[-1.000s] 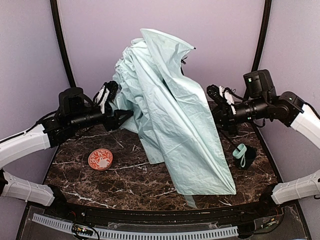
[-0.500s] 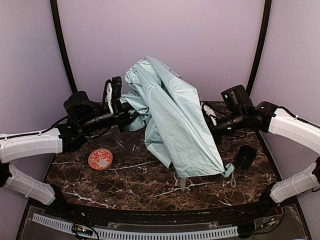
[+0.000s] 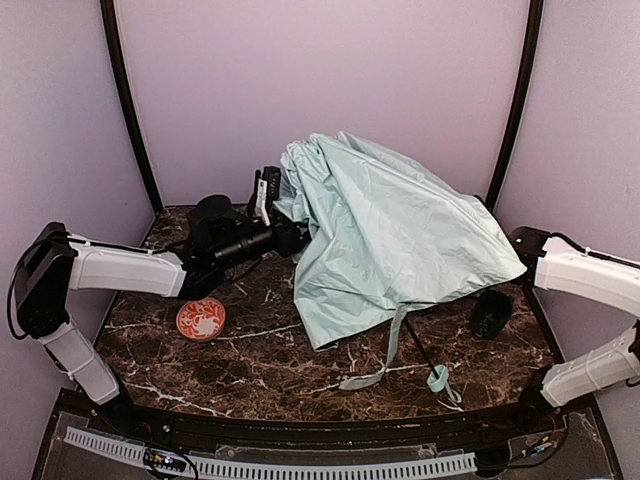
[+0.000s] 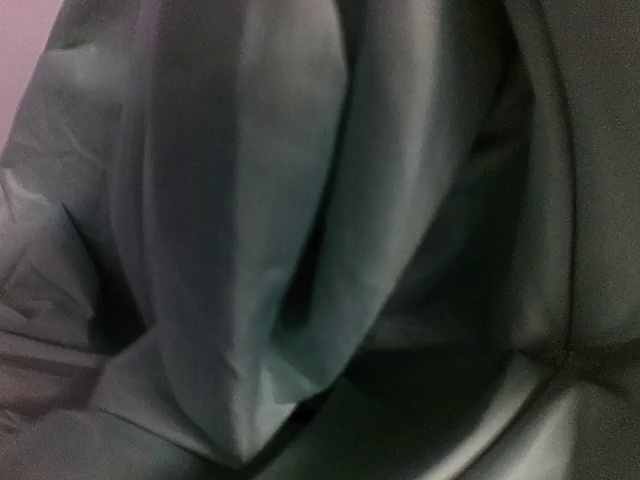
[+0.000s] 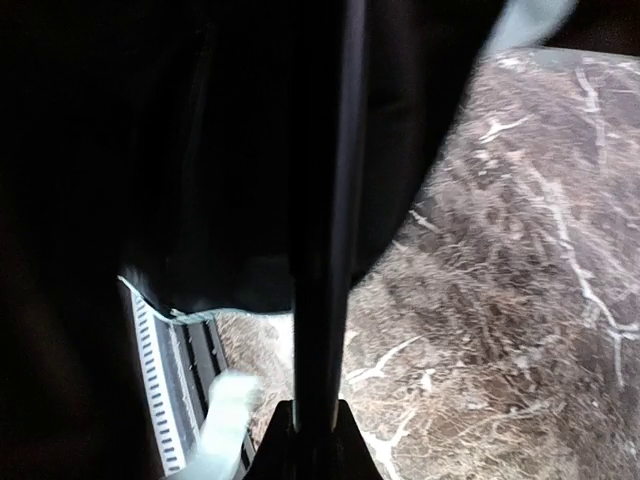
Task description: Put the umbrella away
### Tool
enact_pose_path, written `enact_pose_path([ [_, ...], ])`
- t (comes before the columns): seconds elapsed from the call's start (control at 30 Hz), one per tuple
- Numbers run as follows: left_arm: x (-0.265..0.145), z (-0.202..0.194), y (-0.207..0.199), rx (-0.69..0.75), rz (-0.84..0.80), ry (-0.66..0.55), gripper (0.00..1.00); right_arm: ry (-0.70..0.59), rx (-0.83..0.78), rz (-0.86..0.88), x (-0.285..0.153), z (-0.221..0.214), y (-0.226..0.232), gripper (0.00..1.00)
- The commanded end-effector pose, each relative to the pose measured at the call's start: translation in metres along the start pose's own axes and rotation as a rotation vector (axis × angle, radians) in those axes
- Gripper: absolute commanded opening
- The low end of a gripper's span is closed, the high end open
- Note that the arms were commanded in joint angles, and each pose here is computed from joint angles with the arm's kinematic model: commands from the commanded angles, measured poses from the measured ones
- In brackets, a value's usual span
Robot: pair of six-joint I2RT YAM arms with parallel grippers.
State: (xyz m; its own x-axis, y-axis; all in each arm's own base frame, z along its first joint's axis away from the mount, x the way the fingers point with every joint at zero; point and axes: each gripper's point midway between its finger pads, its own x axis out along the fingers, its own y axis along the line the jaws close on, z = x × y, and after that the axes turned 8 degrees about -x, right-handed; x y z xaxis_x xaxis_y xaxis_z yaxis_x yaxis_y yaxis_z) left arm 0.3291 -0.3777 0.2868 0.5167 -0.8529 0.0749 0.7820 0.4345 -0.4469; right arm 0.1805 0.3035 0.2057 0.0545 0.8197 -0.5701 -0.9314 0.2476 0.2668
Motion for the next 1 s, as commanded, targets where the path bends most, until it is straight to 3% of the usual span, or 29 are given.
enact_pose_path([
  [0.0,-0.011,0.006,0.012,0.104,0.160,0.035,0.61,-0.280,-0.076,-0.149,-0.042,0.066,-0.020,0.00],
  [0.13,-0.037,-0.001,0.047,0.201,0.370,0.145,0.81,-0.308,0.028,-0.248,-0.055,0.063,-0.049,0.00],
  [0.27,-0.067,0.009,0.057,0.277,0.489,0.154,0.89,-0.255,0.062,-0.315,-0.053,0.056,-0.067,0.00],
  [0.4,-0.089,0.026,0.044,0.359,0.505,0.127,0.89,-0.206,0.056,-0.372,-0.053,0.053,-0.079,0.00],
  [0.5,-0.070,0.006,-0.012,0.481,0.312,0.203,0.77,-0.187,0.040,-0.379,-0.053,0.055,-0.081,0.00],
  [0.6,-0.046,-0.026,-0.054,0.494,0.085,0.285,0.78,-0.188,0.033,-0.356,-0.051,0.058,-0.078,0.00],
  [0.73,-0.013,-0.032,-0.051,0.554,0.069,0.279,0.89,-0.194,0.023,-0.303,-0.046,0.060,-0.070,0.00],
  [0.87,0.019,-0.012,-0.052,0.629,0.087,0.225,0.90,-0.186,0.007,-0.262,-0.041,0.058,-0.061,0.00],
  [0.93,0.030,-0.009,-0.051,0.643,0.095,0.211,0.86,-0.180,-0.003,-0.253,-0.038,0.058,-0.057,0.00],
  [0.97,0.033,-0.009,-0.052,0.637,0.091,0.214,0.77,-0.176,-0.004,-0.254,-0.038,0.057,-0.057,0.00],
])
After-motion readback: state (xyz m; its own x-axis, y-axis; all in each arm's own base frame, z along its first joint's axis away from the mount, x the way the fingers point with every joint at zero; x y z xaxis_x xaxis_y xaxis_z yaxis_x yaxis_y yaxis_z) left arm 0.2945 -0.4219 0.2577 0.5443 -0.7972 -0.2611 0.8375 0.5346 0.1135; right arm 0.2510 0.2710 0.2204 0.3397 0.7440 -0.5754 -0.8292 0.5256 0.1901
